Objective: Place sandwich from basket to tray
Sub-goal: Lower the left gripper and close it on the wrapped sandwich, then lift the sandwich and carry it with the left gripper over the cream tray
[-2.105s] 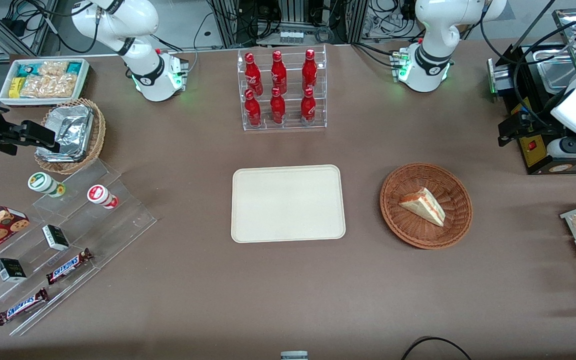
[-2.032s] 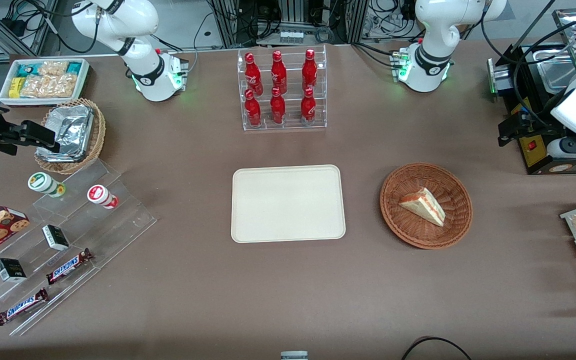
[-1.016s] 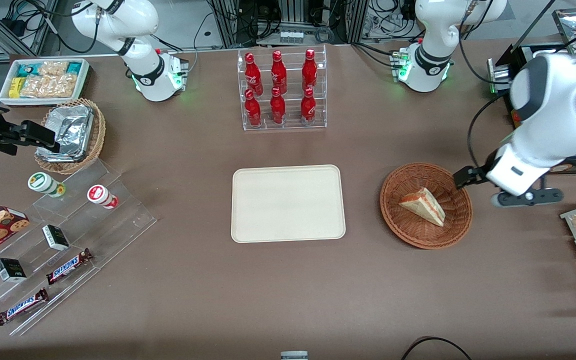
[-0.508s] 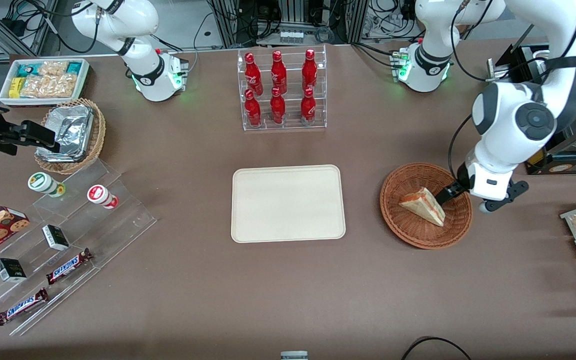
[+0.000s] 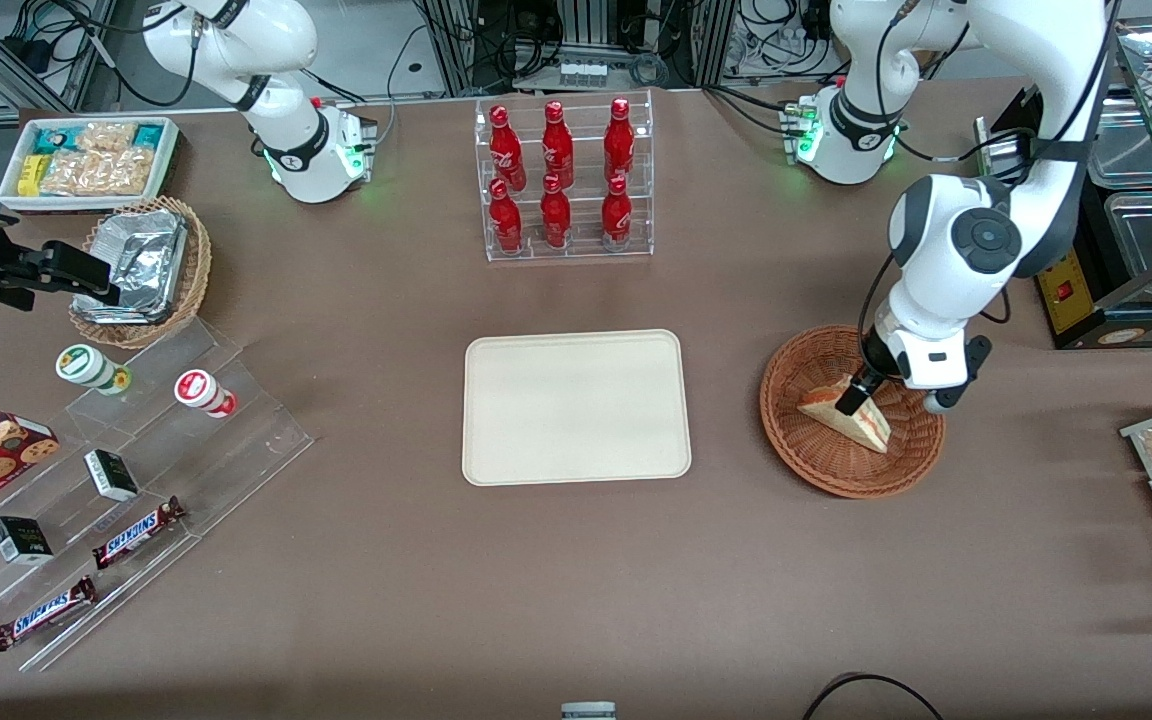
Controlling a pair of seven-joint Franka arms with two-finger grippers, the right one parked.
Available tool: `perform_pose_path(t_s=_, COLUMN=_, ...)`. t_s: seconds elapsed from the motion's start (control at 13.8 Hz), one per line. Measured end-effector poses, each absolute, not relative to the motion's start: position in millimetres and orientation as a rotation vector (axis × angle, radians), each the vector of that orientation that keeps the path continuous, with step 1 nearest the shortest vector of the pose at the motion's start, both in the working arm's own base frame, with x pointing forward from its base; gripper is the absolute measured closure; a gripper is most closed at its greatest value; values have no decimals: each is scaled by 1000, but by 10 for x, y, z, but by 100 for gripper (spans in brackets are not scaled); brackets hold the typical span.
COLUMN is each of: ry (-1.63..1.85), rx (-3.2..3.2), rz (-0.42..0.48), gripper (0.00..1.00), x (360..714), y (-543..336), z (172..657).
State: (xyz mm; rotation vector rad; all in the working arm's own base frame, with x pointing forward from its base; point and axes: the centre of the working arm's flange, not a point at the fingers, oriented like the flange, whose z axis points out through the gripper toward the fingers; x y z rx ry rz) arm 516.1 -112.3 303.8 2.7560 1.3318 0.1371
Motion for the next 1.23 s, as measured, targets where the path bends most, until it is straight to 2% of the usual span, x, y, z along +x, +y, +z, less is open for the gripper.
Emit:
perform_pose_path(t_s=0.51, ry=1431, rx=2671, rz=164, gripper=0, x=5103, y=-1092, z=2582)
perform_pose_path(t_s=0.65, ry=1435, rx=2670, rz=158, gripper=4, x=5105, y=-1093, z=2505)
perform_pose_path(t_s=0.8, ry=1434, rx=2669, rz=161, gripper=27, x=5116, y=-1096, z=2507)
perform_pose_path(t_s=1.02, ry=1431, rx=2667, rz=169, gripper=56, x=5156, y=-1101, z=2565)
perform_pose_path(t_s=1.09, ry=1429, rx=2680, rz=156, gripper=63, x=5186, y=-1105, z=2630)
perform_pose_path(t_s=1.23, ry=1407, rx=2744, rz=91, gripper=70, x=5320, y=-1131, z=2947)
